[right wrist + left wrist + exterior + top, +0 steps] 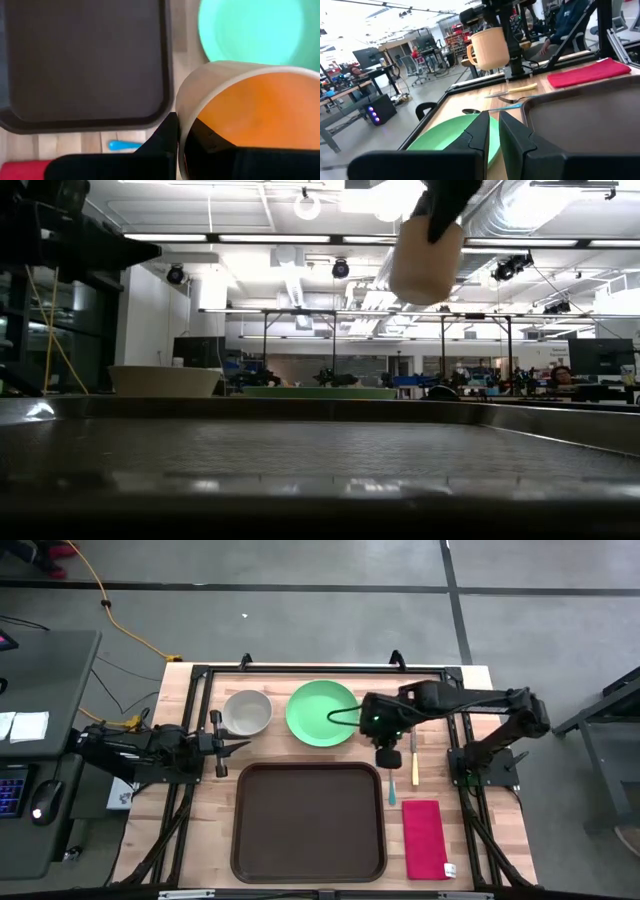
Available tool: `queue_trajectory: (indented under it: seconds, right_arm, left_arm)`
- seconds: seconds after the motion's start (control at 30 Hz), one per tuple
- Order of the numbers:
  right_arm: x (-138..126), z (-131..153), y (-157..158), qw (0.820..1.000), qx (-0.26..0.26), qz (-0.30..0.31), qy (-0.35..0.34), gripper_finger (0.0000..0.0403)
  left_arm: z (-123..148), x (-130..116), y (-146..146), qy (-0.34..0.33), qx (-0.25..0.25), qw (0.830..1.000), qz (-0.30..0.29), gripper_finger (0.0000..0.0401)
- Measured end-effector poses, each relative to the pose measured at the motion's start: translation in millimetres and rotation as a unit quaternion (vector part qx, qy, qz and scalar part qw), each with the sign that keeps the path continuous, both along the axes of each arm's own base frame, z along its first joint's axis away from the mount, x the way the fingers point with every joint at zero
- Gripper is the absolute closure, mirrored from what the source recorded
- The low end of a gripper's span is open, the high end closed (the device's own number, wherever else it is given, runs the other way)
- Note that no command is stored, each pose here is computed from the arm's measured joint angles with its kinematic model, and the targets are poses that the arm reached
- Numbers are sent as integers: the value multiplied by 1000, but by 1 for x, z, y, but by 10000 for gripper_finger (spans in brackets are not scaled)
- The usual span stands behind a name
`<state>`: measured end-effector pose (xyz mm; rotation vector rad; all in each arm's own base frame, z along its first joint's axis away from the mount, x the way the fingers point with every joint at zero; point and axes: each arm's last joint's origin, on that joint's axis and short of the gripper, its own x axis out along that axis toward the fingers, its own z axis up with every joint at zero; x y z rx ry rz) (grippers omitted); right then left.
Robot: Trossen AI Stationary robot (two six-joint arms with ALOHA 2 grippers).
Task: Set up tray
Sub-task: Put the orange cup on the brown serving tray
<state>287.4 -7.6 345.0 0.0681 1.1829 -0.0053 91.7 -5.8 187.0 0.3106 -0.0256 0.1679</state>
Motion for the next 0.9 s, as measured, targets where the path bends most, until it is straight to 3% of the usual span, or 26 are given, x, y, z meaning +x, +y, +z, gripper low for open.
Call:
queue_trajectory:
  seconds: [0.3, 0.57, 0.9]
  right_arm:
    - [50, 8, 16, 998, 10, 62, 27, 403]
    - [88, 17, 25, 996, 18, 83, 7, 403]
    - [106, 17, 36, 996, 22, 85, 6, 403]
  left_arm:
    - [7, -1, -1, -15, -4, 1000, -14, 327]
    - [12, -2, -2, -29, -39, 998, -47, 327]
    - [12, -2, -3, -37, -92, 993, -59, 327]
